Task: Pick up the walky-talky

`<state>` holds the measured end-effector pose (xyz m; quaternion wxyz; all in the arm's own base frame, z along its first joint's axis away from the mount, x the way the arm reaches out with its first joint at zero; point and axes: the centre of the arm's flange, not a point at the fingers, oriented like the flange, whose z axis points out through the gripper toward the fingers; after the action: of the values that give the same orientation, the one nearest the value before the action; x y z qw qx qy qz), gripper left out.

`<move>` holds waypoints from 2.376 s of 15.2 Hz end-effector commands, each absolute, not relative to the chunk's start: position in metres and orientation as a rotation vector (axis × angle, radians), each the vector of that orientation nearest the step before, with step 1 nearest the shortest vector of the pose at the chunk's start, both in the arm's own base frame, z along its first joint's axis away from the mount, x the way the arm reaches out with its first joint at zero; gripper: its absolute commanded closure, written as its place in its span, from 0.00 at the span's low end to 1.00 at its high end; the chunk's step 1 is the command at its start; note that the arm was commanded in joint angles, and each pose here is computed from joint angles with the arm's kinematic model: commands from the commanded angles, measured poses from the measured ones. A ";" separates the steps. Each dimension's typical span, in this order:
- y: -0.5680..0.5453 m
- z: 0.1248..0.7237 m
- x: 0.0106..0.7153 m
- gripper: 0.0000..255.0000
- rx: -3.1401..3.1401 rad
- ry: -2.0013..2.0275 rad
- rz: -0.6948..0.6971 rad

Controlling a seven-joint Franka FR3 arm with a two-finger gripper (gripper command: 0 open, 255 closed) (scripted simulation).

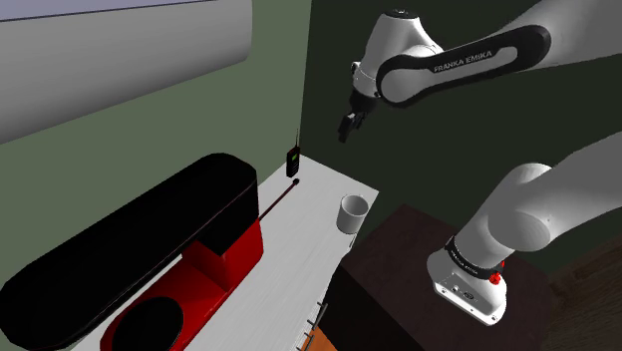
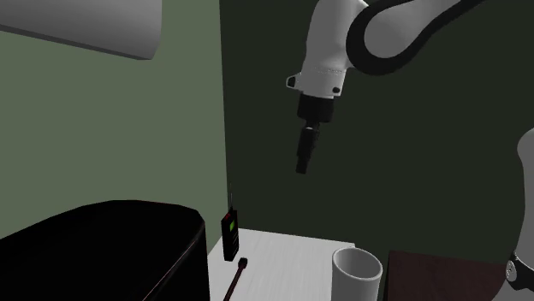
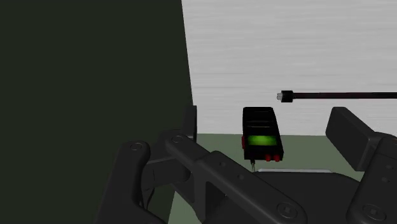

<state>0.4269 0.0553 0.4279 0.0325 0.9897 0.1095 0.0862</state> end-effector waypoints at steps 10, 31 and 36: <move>0.112 0.347 0.521 0.00 2.973 0.448 0.452; 0.135 0.277 0.559 1.00 2.940 0.490 0.523; 0.135 0.289 0.559 1.00 2.940 0.490 0.523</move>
<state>0.5596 0.1351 0.2847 0.0578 0.9698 0.1619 0.1730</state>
